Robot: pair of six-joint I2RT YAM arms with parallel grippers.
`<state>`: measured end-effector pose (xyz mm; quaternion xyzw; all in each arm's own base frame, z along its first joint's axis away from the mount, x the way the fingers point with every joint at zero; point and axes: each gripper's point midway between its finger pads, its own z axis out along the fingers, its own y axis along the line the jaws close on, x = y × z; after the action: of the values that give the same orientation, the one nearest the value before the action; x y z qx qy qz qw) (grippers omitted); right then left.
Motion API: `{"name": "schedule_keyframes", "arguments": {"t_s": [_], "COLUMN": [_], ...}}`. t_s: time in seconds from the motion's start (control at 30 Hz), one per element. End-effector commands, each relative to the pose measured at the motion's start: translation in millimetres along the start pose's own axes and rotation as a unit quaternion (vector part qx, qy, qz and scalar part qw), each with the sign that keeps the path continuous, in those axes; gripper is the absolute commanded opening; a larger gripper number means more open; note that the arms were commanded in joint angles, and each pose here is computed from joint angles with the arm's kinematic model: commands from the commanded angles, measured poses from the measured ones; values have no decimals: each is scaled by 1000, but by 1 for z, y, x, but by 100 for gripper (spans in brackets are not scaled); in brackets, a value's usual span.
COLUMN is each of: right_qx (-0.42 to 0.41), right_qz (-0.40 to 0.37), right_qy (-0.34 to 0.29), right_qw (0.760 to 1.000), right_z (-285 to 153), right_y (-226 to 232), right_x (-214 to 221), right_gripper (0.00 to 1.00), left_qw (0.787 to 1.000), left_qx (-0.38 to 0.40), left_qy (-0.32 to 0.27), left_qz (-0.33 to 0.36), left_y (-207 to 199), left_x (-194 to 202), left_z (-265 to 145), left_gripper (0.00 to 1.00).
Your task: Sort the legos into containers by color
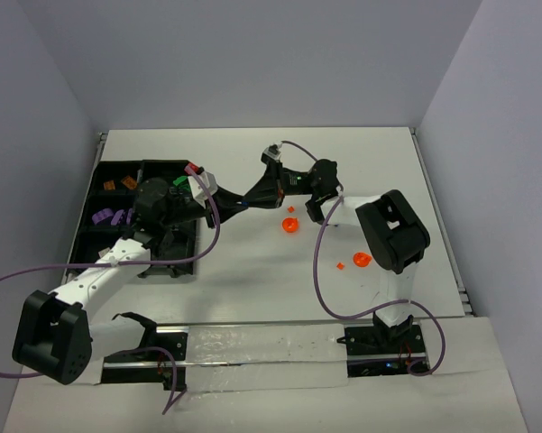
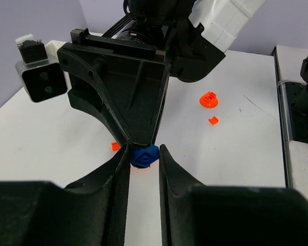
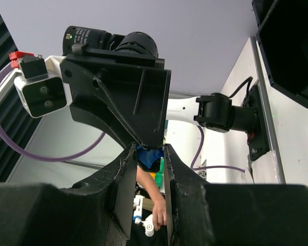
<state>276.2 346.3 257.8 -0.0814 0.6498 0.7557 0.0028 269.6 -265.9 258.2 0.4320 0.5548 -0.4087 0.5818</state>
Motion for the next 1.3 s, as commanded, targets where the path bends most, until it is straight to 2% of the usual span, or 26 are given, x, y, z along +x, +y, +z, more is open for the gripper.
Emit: {"name": "schedule_keyframes", "arguments": {"t_s": [0.0,0.07,0.13,0.2,0.3,0.37,0.4,0.5,0.57,0.6,0.63,0.77,0.9,0.97,1.03,1.17,1.27], "right_qx": [-41,-40,-39,-37,-30,-22,-9,23,92,137,186,334,391,403,408,415,414], "right_qz": [-98,-98,-97,-98,-97,-98,-80,-106,-62,-66,-150,-225,-251,-262,-265,-270,-267], "right_qy": [20,21,23,21,9,-8,-20,-62,-100,-117,-135,-135,-143,-143,-141,-141,-138], "right_qw": [994,994,994,994,995,995,997,992,989,981,962,905,874,865,862,857,859], "right_z": [4,4,4,3,-3,-11,-15,-38,-59,-73,-83,-116,-134,-139,-141,-145,-144], "right_y": [44,43,42,41,40,36,32,21,-1,-15,-22,-43,-47,-47,-49,-49,-51], "right_x": [12,11,11,10,4,-5,-11,-32,-47,-52,-69,-72,-73,-73,-71,-69,-68], "right_gripper": [12,19,37,61,77,92,94,98,99,99,100,100,100,100,100,100,100], "left_qw": [1000,1000,1000,1000,999,998,996,986,970,957,939,885,847,838,832,814,807], "left_qx": [-1,-4,-7,-12,-24,-48,-62,-128,-189,-222,-260,-360,-407,-420,-428,-450,-460], "left_qy": [0,6,13,21,30,35,48,69,105,131,162,231,268,273,280,296,302], "left_qz": [14,10,5,-4,-20,-31,-50,-77,-108,-131,-154,-183,-211,-217,-218,-216,-214], "left_y": [2,3,3,3,3,12,14,39,60,69,77,112,132,140,145,162,169], "left_x": [-5,-4,-3,0,-1,-3,2,-1,11,22,38,77,101,109,114,124,127], "left_z": [3,2,1,-4,-15,-28,-35,-60,-86,-103,-119,-166,-188,-191,-193,-201,-204], "left_gripper": [23,14,4,0,0,0,0,0,0,0,0,1,4,7,11,28,48]}}
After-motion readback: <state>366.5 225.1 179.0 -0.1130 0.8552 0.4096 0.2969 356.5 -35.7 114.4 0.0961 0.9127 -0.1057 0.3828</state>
